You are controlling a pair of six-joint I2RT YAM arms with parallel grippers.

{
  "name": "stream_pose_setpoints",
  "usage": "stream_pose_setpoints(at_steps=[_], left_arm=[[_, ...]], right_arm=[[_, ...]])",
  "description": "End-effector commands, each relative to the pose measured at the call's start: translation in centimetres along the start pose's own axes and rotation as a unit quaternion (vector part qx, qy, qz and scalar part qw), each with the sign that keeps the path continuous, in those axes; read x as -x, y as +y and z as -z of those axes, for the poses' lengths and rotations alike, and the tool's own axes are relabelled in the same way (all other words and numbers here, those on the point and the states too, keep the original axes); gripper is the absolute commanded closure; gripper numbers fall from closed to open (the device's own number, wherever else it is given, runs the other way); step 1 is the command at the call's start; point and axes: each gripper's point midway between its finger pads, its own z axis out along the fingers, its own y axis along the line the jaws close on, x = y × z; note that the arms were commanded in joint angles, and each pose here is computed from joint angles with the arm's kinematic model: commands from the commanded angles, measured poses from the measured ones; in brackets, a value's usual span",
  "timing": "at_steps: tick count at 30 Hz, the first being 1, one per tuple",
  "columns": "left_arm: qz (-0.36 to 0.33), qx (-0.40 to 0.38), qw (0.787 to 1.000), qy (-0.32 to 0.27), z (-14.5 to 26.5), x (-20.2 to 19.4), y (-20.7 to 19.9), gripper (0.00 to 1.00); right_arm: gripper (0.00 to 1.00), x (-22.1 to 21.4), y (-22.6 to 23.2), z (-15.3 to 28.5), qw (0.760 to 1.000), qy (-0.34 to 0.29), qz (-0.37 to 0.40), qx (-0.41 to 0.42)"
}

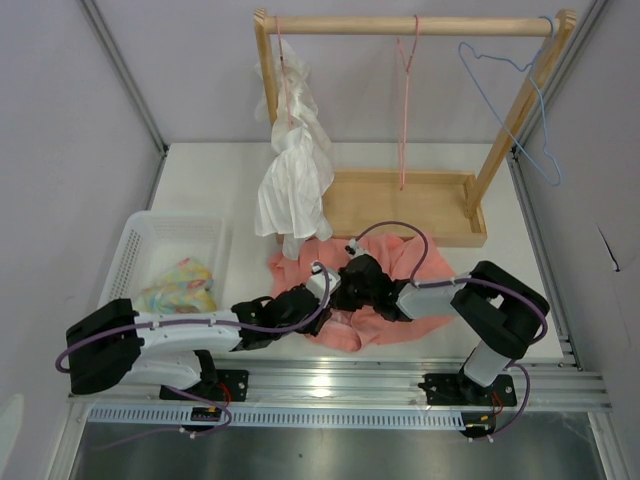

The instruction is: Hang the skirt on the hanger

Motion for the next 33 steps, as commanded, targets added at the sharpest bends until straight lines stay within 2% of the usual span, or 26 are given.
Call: stream_pose_setpoints(at_steps=[1, 12, 22, 25, 33], left_arm=[[-0.003, -0.002, 1.000, -0.018, -0.5, 0.7, 0.0, 0.71], [-0.026, -0.029, 0.999, -0.002, -2.0, -0.1, -1.1, 0.71], [-0.041, 0.029, 0.999, 0.003, -3.2, -0.2, 0.8, 0.68], [-0.036, 0.054, 0.998, -0.012, -3.0, 0.5, 1.7, 0.67], [-0.035, 0.063, 0.997, -0.034, -2.0, 1.9, 2.1, 0.63]], right_arm=[[1.00, 0.0, -2.0, 0.8, 1.000, -0.002, -0.006, -0.019], [1.00, -0.2, -2.4, 1.2, 1.000, 0.002, -0.008, -0.017], [1.00, -0.4, -2.5, 1.1, 1.000, 0.005, -0.008, -0.015], [1.00, -0.4, -2.5, 1.2, 1.000, 0.004, -0.008, -0.014], [1.00, -0.7, -2.9, 1.2, 1.000, 0.006, -0.011, -0.016]])
